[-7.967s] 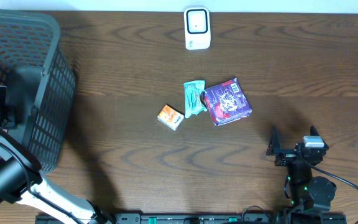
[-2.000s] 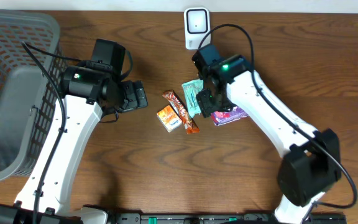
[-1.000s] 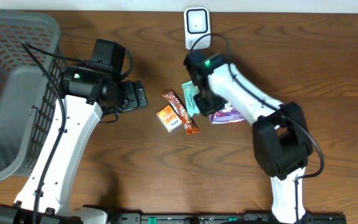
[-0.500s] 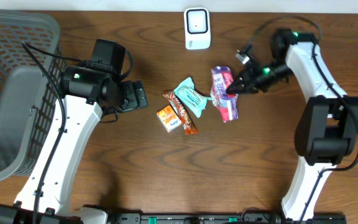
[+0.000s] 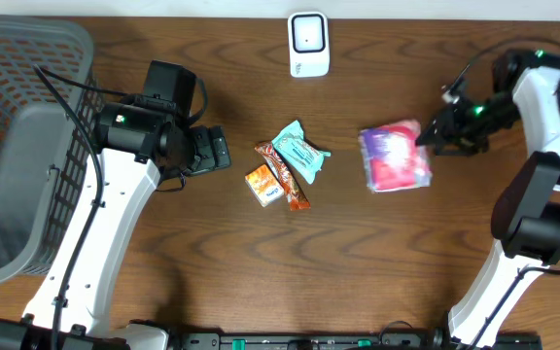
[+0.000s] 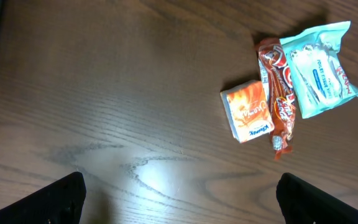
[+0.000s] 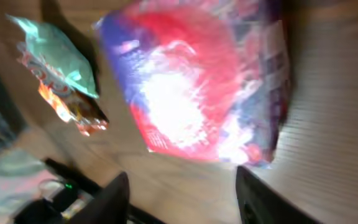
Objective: Scan the item barcode
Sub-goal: 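Move the purple package right and lower it onto the table, then raise the purple package past the scanner and drop it at the right edge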
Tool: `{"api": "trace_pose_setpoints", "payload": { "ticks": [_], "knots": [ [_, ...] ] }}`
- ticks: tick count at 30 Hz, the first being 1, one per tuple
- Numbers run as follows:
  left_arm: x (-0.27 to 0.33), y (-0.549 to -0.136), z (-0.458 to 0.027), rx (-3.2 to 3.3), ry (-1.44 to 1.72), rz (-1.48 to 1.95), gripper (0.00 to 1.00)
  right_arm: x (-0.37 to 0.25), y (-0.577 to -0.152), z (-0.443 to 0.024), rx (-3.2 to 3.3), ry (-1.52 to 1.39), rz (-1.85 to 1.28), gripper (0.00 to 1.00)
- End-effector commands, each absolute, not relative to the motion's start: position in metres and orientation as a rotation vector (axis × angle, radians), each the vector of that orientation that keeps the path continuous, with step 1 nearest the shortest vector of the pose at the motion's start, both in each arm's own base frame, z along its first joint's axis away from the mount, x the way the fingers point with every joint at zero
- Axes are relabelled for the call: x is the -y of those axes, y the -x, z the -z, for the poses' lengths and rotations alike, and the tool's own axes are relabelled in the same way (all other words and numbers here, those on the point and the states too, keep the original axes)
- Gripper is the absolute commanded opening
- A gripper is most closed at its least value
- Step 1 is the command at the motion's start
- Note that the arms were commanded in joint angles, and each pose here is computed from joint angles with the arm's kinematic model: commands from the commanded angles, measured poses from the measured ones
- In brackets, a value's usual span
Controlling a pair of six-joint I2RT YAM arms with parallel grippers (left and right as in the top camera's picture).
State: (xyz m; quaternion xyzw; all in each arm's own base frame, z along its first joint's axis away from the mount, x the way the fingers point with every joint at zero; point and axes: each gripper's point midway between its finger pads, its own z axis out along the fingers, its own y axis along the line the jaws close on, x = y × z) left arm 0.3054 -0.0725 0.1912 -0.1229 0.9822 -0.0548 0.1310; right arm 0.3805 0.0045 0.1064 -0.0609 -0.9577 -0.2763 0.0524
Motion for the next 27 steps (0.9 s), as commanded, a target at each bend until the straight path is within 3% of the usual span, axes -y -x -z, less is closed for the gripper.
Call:
{"api": "trace_pose_setpoints", "payload": {
  "ticks": [1, 6, 11, 17, 19, 21, 22, 23, 27],
  "knots": [
    [0.069, -0.307, -0.191, -2.852, 0.341, 0.131, 0.98, -0.004, -0.385, -0.12, 2.957, 0.155, 0.734, 0.61],
    [0.069, -0.307, -0.191, -2.852, 0.341, 0.131, 0.98, 0.011, -0.368, -0.104, 2.93, 0.111, 0.491, 0.68],
    [0.069, -0.307, -0.191, -2.852, 0.341, 0.131, 0.98, 0.018, -0.369, -0.076, 2.944, 0.128, 0.479, 0.76],
    [0.069, -0.307, -0.191, -2.852, 0.341, 0.131, 0.98, -0.006, -0.387, -0.032, 3.022, 0.082, 0.757, 0.67],
    [0.069, -0.307, -0.191, -2.852, 0.341, 0.131, 0.98, -0.018, -0.387, -0.022, 3.022, 0.071, 0.858, 0.6],
    [0.069, -0.307, -0.191, -2.852, 0.341, 0.131, 0.98, -0.031, -0.384, -0.015, 3.008, 0.058, 0.94, 0.45],
    [0.069, -0.307, -0.191, -2.852, 0.341, 0.131, 0.98, -0.037, -0.383, -0.012, 2.999, 0.048, 0.975, 0.33],
    [0.069, -0.307, -0.191, -2.852, 0.341, 0.131, 0.98, -0.052, -0.381, -0.012, 2.971, 0.051, 1.042, 0.01],
    [0.069, -0.307, -0.191, -2.852, 0.341, 0.131, 0.98, -0.088, -0.385, -0.034, 2.865, 0.092, 1.277, 0.01]
  ]
}}
